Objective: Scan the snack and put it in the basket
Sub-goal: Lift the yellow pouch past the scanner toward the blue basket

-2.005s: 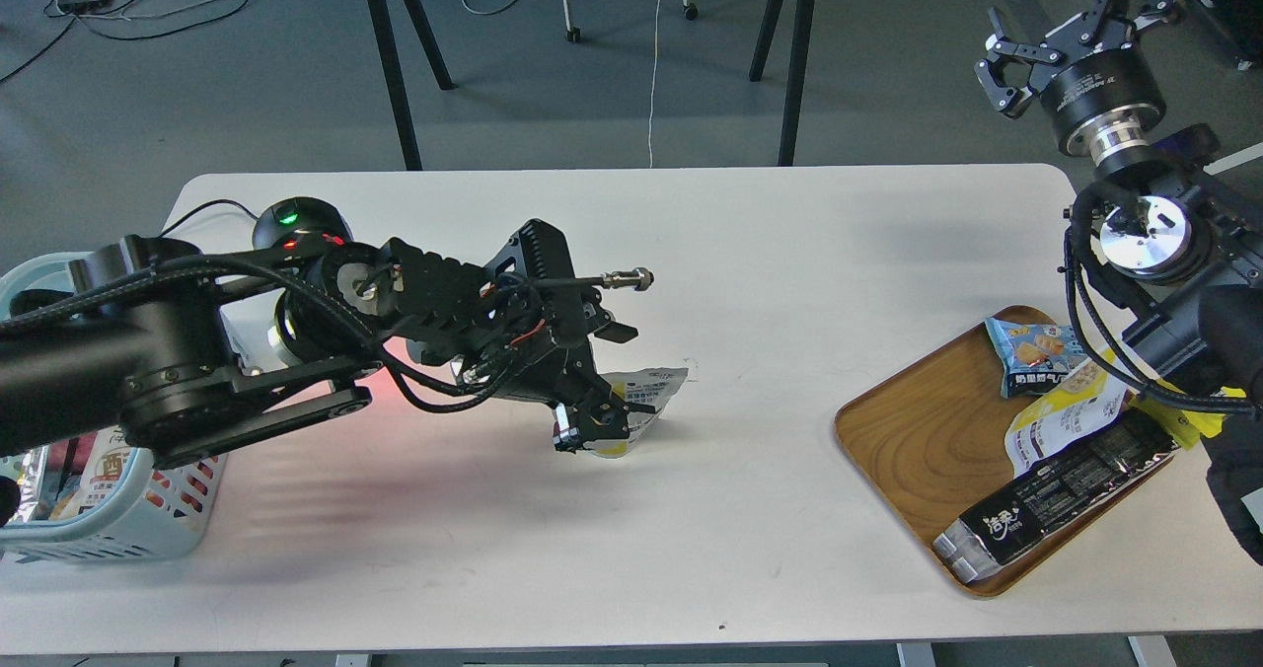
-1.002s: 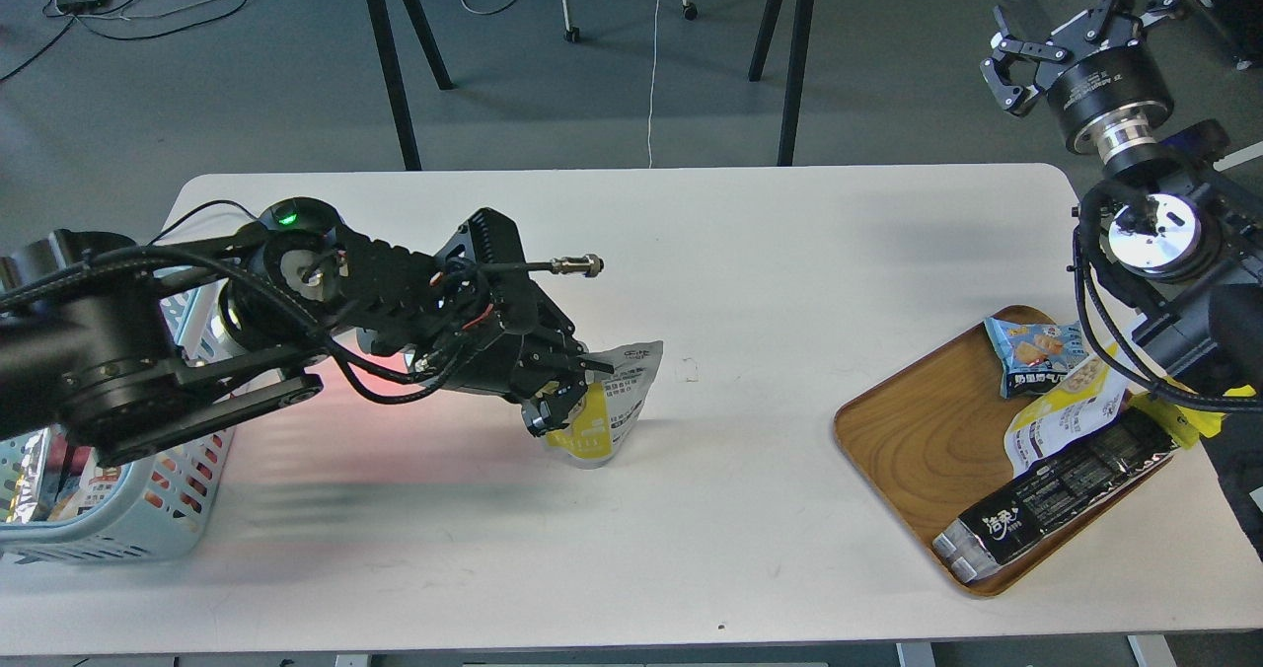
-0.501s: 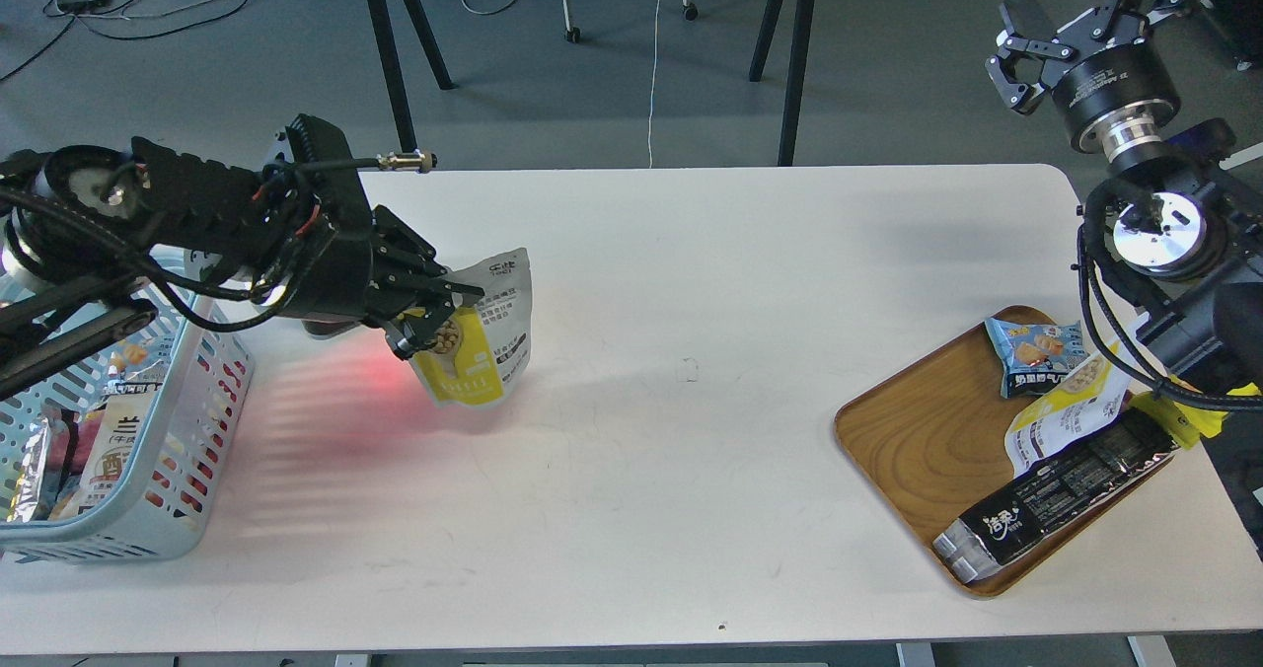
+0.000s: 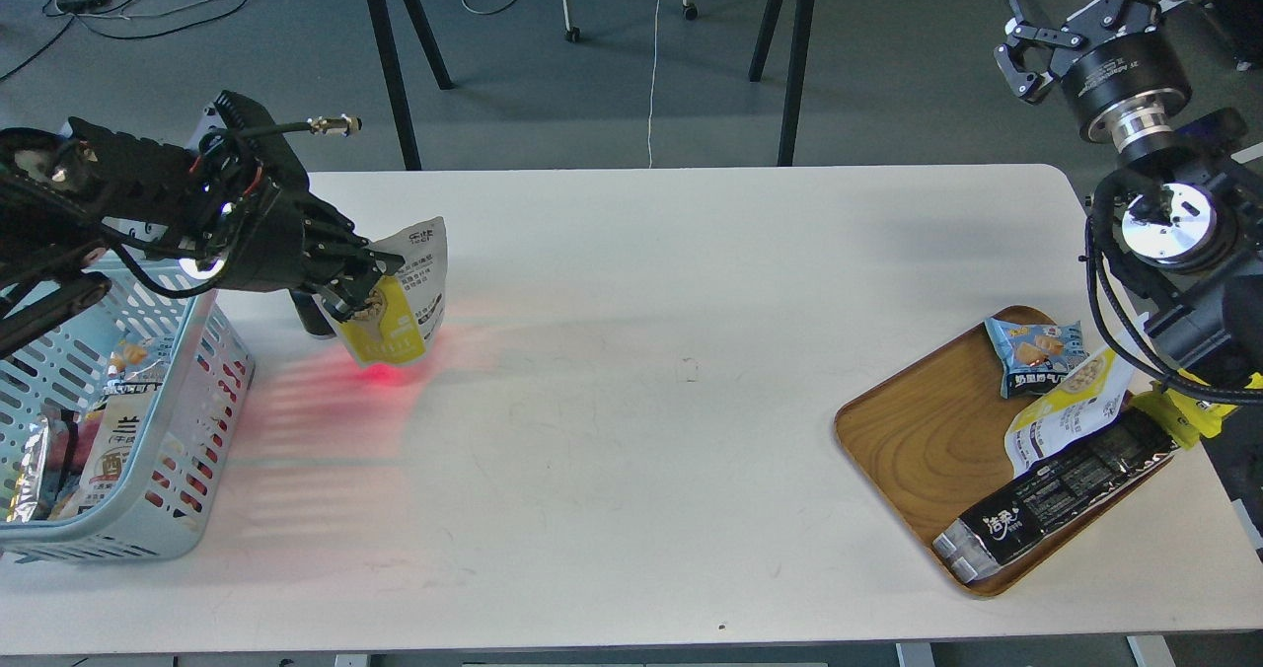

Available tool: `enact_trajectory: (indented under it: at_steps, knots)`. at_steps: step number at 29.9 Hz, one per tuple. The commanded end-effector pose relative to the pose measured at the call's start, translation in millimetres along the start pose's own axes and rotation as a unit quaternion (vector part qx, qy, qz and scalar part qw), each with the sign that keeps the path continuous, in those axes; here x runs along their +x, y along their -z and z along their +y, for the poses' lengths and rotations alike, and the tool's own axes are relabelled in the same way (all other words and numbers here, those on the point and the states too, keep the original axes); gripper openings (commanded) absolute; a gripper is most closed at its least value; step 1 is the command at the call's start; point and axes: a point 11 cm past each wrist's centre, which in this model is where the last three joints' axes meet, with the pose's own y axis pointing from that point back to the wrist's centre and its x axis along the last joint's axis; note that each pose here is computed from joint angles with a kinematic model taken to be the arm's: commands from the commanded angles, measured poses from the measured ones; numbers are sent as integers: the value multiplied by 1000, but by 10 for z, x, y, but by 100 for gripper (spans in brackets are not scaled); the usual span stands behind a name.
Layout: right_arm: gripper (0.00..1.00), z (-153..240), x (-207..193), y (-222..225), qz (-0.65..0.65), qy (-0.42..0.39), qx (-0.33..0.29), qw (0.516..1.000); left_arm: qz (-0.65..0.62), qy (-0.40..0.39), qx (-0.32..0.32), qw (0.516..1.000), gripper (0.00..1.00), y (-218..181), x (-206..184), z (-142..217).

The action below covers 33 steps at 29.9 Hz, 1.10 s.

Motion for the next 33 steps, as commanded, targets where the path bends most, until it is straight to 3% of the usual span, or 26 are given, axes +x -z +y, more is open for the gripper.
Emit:
enact_trajectory:
  at_steps: [1, 33]
  knots:
    - [99, 0, -10, -3, -1, 2, -1, 1000, 2, 1, 3, 1000, 0, 21, -13, 7]
    - [99, 23, -19, 118, 0, 13, 1, 1000, -6, -11, 3, 1000, 0, 9, 90, 45]
